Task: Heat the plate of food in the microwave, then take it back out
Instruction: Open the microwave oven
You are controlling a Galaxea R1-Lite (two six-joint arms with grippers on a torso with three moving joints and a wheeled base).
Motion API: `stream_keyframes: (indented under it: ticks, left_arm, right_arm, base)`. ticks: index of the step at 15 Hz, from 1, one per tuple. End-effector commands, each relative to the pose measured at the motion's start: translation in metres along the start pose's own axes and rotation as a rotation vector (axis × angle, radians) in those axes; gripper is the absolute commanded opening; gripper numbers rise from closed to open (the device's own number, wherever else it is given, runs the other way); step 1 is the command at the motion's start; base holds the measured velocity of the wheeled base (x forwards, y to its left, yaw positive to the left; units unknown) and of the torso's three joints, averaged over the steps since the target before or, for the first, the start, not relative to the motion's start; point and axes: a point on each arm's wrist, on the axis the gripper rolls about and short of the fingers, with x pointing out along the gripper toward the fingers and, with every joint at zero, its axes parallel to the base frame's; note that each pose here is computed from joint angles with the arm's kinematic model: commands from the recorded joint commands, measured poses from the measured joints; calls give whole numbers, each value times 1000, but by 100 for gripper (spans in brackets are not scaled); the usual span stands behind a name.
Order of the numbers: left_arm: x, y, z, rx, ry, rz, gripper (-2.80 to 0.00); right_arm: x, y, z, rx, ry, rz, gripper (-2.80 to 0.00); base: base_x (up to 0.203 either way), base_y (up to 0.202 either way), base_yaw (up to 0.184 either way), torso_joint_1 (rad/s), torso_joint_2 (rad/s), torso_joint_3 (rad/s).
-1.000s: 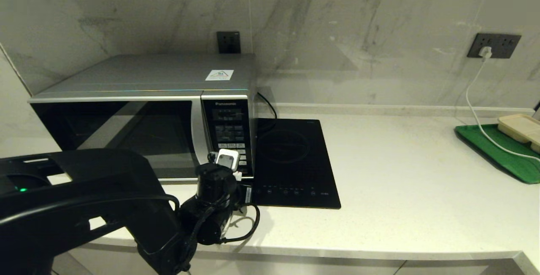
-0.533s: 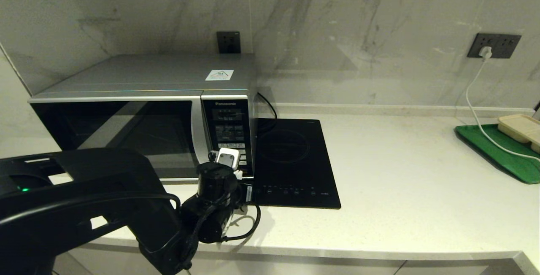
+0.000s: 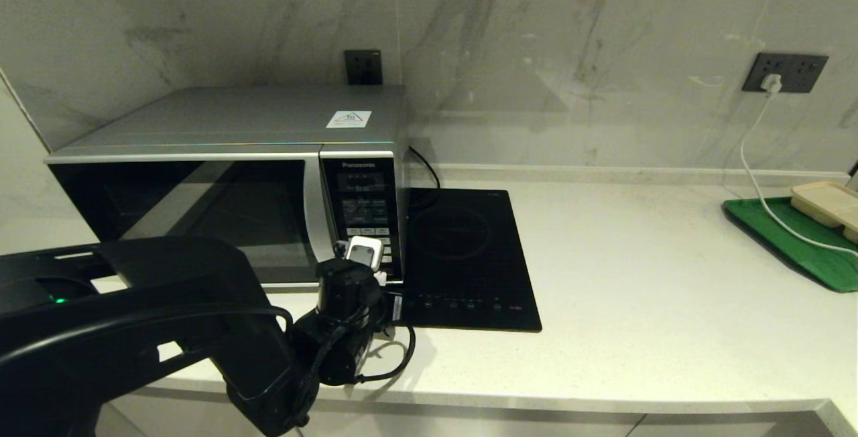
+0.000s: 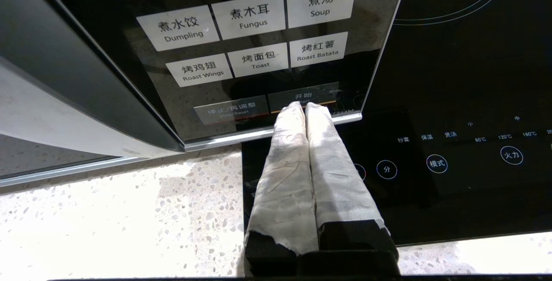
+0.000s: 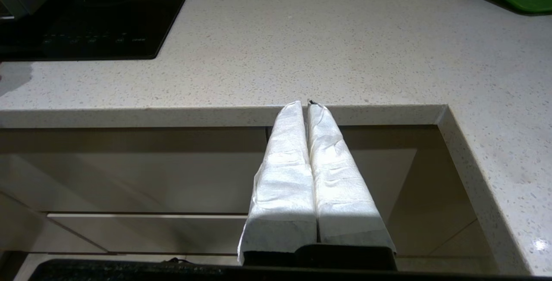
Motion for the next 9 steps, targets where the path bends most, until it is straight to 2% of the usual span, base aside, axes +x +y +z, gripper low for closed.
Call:
stream_keyframes:
  ticks: [1,9]
  left_arm:
    - [1,0,0,-3,-4,2,-280]
    - [2,0,1,-6,-9,2,-280]
  right_arm:
    - [0,0,0,1,2,1,-280]
    - [0,0,0,1,2,1,-280]
  base:
    - [0,0,0,0,0,0]
    - [0,0,0,0,0,0]
